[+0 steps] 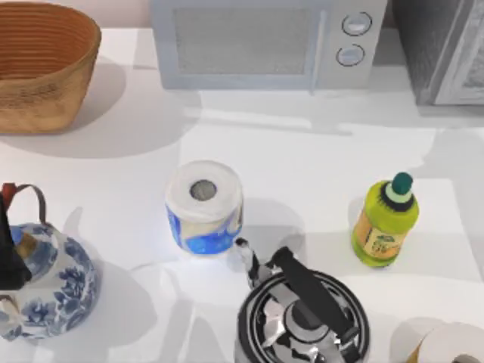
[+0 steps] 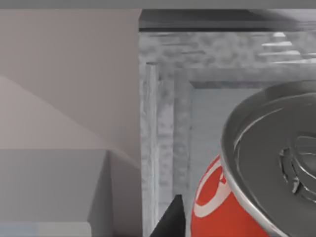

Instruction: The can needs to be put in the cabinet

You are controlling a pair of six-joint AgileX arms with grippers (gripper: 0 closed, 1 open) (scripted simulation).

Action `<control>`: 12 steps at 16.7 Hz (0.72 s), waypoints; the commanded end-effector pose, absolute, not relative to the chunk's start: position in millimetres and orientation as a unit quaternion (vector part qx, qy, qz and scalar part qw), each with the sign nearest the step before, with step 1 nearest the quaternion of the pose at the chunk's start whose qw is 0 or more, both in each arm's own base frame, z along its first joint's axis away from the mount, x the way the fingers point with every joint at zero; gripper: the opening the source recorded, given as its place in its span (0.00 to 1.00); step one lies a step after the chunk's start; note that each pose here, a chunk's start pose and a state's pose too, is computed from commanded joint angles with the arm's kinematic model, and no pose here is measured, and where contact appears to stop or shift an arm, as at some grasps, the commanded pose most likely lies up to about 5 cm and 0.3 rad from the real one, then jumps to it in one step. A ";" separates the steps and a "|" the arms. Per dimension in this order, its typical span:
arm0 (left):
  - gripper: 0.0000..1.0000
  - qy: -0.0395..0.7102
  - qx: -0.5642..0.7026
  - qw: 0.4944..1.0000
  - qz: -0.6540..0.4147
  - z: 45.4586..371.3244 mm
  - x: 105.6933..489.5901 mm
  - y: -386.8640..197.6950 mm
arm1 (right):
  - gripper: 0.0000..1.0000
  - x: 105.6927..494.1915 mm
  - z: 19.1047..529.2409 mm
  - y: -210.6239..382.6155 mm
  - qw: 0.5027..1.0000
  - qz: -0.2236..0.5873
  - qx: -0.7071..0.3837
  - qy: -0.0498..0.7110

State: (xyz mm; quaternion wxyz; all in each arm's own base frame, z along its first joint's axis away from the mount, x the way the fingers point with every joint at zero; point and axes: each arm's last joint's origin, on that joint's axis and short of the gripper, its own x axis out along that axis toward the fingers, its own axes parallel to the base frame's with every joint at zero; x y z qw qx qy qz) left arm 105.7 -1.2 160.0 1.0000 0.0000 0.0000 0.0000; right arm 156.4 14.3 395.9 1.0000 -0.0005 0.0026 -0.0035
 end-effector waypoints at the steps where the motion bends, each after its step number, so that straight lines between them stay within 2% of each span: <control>1: 1.00 0.000 0.000 1.000 0.000 160.0 105.7 -1.2 | 0.00 165.3 417.6 16.9 1.000 -0.003 0.000 -0.004; 6: 1.00 0.000 0.000 1.000 0.000 160.0 105.7 -1.2 | 0.00 214.2 492.3 32.4 1.000 -0.001 0.003 -0.020; 12: 1.00 0.000 0.000 1.000 0.000 160.0 105.7 -1.2 | 0.00 255.6 510.7 46.8 1.000 -0.001 0.001 -0.001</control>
